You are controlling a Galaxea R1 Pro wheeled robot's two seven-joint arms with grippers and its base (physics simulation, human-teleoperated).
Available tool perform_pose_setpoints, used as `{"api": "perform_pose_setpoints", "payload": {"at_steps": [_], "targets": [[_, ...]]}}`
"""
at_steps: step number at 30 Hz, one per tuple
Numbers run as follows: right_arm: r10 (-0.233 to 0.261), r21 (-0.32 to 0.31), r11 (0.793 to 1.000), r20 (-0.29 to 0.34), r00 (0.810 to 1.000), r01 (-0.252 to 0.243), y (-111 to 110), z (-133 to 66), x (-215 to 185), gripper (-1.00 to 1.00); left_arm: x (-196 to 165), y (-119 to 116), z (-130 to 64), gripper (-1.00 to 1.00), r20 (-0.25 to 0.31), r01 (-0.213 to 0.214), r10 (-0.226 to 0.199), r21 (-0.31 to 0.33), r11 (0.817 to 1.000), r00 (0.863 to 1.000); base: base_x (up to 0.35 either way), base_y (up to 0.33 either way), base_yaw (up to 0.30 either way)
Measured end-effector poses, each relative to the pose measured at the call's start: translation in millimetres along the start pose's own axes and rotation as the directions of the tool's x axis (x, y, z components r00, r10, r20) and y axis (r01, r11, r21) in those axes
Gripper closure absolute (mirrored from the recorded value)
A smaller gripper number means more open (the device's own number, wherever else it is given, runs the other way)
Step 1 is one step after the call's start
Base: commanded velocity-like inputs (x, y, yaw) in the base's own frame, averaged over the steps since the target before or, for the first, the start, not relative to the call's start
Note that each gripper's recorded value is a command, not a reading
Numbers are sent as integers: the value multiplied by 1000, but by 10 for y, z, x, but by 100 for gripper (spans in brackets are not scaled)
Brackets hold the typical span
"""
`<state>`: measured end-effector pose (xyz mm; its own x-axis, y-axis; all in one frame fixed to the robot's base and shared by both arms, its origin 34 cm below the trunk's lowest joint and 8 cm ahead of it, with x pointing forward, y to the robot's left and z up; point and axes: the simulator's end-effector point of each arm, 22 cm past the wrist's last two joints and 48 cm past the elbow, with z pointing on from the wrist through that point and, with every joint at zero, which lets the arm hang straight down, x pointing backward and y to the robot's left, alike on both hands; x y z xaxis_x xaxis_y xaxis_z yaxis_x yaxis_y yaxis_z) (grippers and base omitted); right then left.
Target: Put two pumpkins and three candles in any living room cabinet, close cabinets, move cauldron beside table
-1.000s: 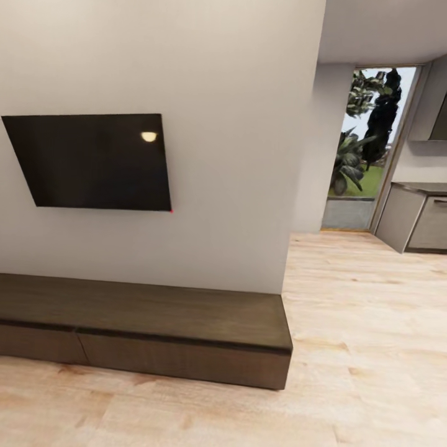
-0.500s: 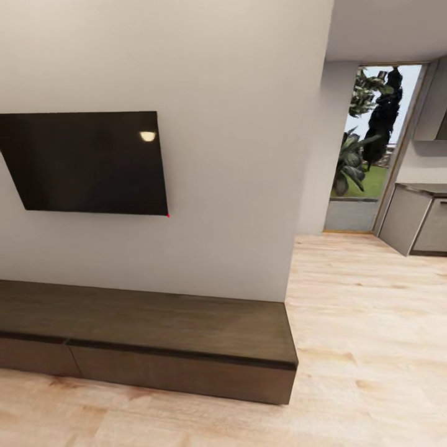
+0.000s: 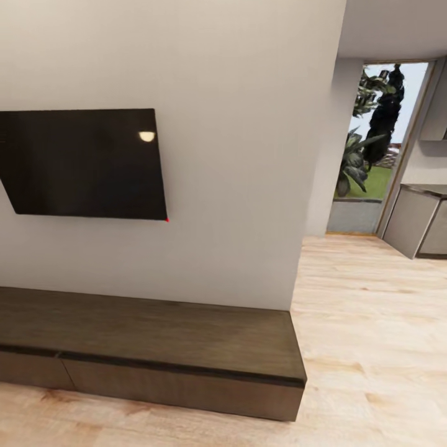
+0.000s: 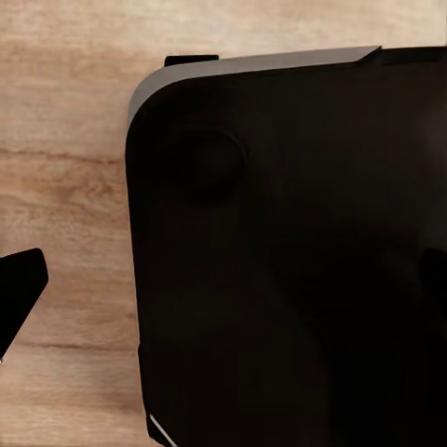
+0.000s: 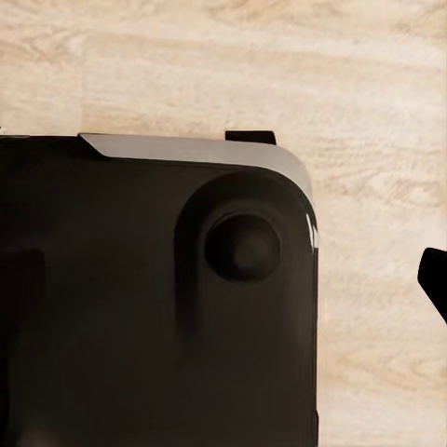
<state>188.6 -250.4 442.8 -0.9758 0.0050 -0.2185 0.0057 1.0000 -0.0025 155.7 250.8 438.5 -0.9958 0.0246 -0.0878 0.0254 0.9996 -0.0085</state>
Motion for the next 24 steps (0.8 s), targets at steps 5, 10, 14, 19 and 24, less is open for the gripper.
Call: {"api": "perform_pose_setpoints", "payload": {"at_steps": [5,10,14,19,24], "targets": [[0,-1,1000,0,1000,0,10,0,-2,-100,1,13,0,-100,0,0,0,-2,1000,1000,183,0,0],[-1,0,1000,-1,1000,1,-5,0,3,-100,-1,18,0,-100,1,0,0,-2,1000,1000,215,0,0],[-1,1,1000,-1,1000,1,-10,0,2,-100,-10,24,0,-100,4,-1,1,-3,1000,1000,87,0,0],[-2,1,1000,-4,1000,2,-10,1,7,-100,-84,29,-1,-100,37,-2,2,-4,1000,999,24,0,0],[-4,-2,1000,-2,1000,4,4,-1,5,-100,-104,30,-3,-100,47,-2,2,-4,1000,999,202,60,0]]}}
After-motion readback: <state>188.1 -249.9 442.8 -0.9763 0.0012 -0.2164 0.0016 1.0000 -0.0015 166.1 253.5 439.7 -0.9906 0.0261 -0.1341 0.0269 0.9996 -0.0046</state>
